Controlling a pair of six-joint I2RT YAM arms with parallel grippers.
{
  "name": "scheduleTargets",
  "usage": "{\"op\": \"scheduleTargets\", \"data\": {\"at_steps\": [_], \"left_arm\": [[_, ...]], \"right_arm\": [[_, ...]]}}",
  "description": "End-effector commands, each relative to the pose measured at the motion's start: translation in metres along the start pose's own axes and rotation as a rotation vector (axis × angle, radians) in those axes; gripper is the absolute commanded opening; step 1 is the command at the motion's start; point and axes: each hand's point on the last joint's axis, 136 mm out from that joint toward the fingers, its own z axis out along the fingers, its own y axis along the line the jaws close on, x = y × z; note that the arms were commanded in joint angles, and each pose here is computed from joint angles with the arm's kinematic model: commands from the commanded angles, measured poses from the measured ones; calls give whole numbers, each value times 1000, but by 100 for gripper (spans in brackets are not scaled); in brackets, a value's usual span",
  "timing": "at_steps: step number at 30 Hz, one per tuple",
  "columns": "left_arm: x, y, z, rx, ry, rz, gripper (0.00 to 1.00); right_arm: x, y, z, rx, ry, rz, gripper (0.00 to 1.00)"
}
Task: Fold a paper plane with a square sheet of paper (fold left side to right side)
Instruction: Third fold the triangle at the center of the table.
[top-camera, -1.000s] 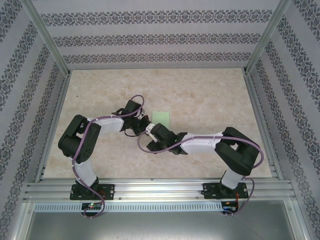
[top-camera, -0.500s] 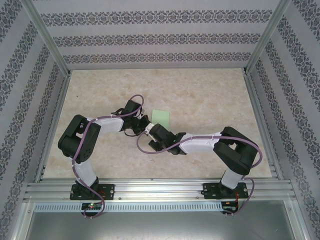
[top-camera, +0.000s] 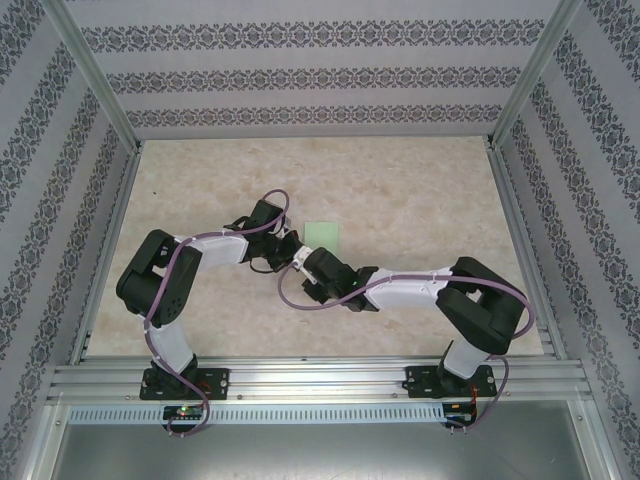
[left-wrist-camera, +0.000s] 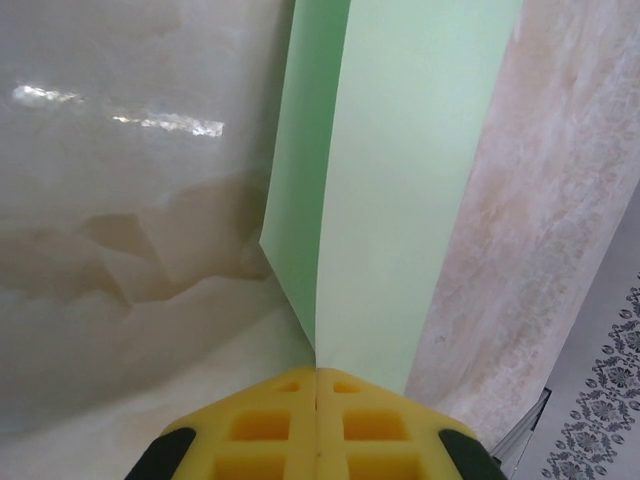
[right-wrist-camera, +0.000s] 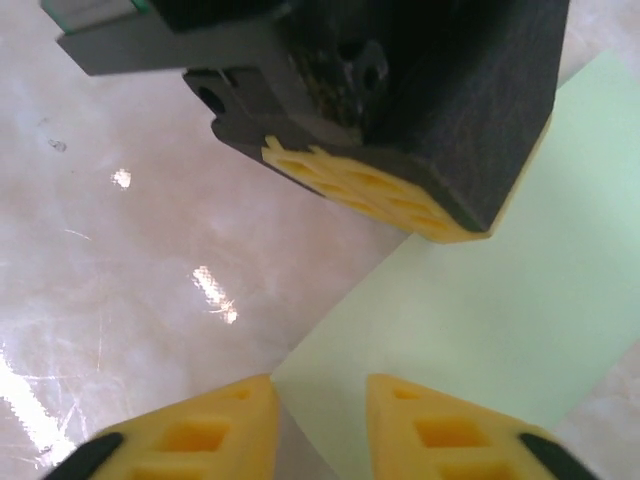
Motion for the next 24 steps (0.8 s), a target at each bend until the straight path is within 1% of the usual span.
{"op": "scheduleTargets", "data": {"at_steps": [1, 4, 8, 11, 15, 17, 21, 24], "left_arm": [[1, -14, -5, 23, -3, 13, 0], [1, -16, -6, 33, -4, 6, 0], [2, -19, -9, 34, -4, -5, 0], [3, -17, -11, 17, 0, -11, 0], [4, -17, -13, 6, 6, -18, 0], [4, -17, -14, 4, 4, -21, 0], [5, -19, -15, 8, 8, -19, 0], [5, -19, -15, 11, 10, -18, 0]], "right_arm": [[-10, -4, -9, -6, -52, 4, 38], [-13, -9, -18, 14, -86, 19, 47], [-20, -26, -46, 76, -185, 61, 63], [-17, -34, -63, 97, -234, 86, 73], [-11, -22, -69, 51, -307, 30, 77], [-11, -13, -69, 35, -354, -28, 82], [-12, 1, -58, 29, -347, -134, 84], [-15, 5, -47, 62, -327, -196, 83]]}}
